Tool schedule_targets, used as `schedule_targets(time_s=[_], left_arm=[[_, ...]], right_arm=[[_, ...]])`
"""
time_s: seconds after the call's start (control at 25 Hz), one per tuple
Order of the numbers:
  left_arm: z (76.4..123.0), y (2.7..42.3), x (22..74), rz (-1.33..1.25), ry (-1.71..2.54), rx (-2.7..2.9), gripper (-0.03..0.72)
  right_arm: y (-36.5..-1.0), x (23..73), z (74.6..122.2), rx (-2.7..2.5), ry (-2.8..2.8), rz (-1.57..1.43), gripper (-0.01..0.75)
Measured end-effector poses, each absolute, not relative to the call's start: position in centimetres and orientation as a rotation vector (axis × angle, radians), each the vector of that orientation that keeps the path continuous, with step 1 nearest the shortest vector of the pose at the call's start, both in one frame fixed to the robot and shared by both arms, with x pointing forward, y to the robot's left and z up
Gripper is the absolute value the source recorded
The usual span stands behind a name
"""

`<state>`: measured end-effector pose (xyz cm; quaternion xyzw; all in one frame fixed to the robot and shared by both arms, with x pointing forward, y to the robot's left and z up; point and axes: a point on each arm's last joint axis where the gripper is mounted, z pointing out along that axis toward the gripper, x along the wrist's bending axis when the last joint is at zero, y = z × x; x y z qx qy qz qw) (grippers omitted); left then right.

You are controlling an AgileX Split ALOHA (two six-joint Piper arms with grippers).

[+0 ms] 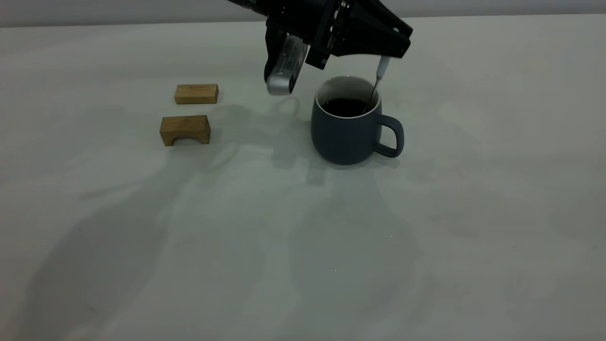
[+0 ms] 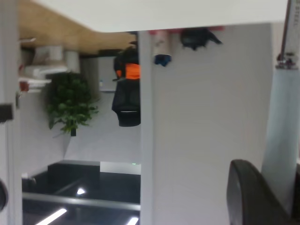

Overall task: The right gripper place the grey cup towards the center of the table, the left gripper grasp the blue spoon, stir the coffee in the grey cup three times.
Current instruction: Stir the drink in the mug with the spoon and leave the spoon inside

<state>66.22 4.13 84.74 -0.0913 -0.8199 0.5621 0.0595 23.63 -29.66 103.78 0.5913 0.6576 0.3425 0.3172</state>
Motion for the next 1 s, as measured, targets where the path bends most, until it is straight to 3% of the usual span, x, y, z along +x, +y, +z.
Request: schedule_targets(time_s=[0.48,0.68,1.0], left_arm=[[83.6,7.5,67.0,1.459,-2.565,-0.199,0.162],[83.5,7.6,67.6,1.507,-2.636,-0.276,0.161],[84.2,4.5,67.1,1.687,-2.643,-0.406,0.157]], right_arm=[[-29.7,23.6,103.8,1.556,1.731,0.902,0.592],[-29.7,23.6,103.8,1.556,1.731,0.902,0.592],[-29.7,23.6,103.8,1.556,1.731,0.902,0.592]])
